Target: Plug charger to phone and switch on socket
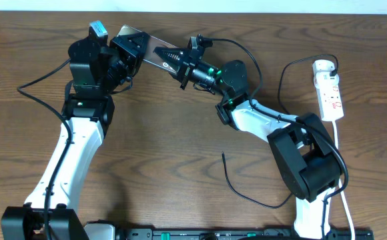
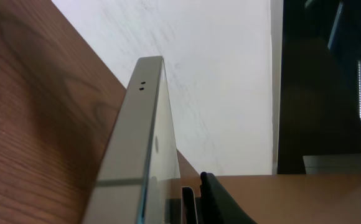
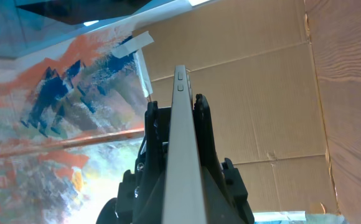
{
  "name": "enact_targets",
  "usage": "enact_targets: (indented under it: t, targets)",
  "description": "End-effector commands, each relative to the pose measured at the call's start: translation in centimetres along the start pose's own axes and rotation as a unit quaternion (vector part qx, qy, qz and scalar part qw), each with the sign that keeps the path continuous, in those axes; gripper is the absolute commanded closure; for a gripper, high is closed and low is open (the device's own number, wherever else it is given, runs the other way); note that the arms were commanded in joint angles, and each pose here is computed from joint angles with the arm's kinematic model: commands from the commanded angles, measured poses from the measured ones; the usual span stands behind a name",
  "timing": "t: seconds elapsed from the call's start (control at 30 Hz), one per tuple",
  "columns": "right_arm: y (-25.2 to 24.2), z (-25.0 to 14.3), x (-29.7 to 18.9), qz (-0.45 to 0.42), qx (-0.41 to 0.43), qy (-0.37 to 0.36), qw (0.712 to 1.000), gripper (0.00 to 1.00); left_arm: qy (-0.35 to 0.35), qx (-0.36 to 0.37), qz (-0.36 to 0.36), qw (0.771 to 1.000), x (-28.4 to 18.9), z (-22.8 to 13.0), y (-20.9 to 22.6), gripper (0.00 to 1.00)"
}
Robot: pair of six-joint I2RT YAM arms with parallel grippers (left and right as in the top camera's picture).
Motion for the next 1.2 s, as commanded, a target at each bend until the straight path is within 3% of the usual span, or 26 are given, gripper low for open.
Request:
enact_targets:
  t: [0.0, 0.2, 0.27, 0.3, 0.43, 1.17]
  targets:
    - [0.9, -3.0, 1.4, 0.01, -0.016, 0.082, 0.996, 0.99, 0.0, 0.006, 0.0, 1.0, 0.5, 0.1, -0.1, 0.77]
    - [0.9, -3.3, 1.5, 0.01, -0.015, 0.086, 0.996, 0.99, -0.007, 0.006, 0.001, 1.0, 0.5, 0.2, -0.1, 0.78]
    - [0.9, -3.5, 1.6, 0.01, -0.015, 0.09, 0.996, 0.99, -0.007, 0.008, 0.001, 1.0, 0.5, 0.3, 0.0, 0.81]
    - [0.8, -3.7, 1.7, 0.01, -0.014, 0.092, 0.996, 0.99, -0.009, 0.009, 0.001, 1.0, 0.5, 0.3, 0.0, 0.88]
    - [0.7, -4.3, 2.0, 0.009, -0.012, 0.098, 0.995, 0.99, -0.01, 0.009, 0.001, 1.0, 0.5, 0.3, 0.0, 0.92]
    - [0.6, -5.2, 2.5, 0.009, -0.009, 0.109, 0.994, 0.99, -0.017, 0.02, 0.003, 1.0, 0.5, 0.4, 0.0, 0.93]
Point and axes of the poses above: each gripper's point midway between its finger pads, its own x axis out along the fingers, its own y axis along the line the jaws close on, z = x × y, the point moved 10 cm from there along -x, back along the fingers, and after that the axes turned 13 degrees about -x, right-handed, at the moved point
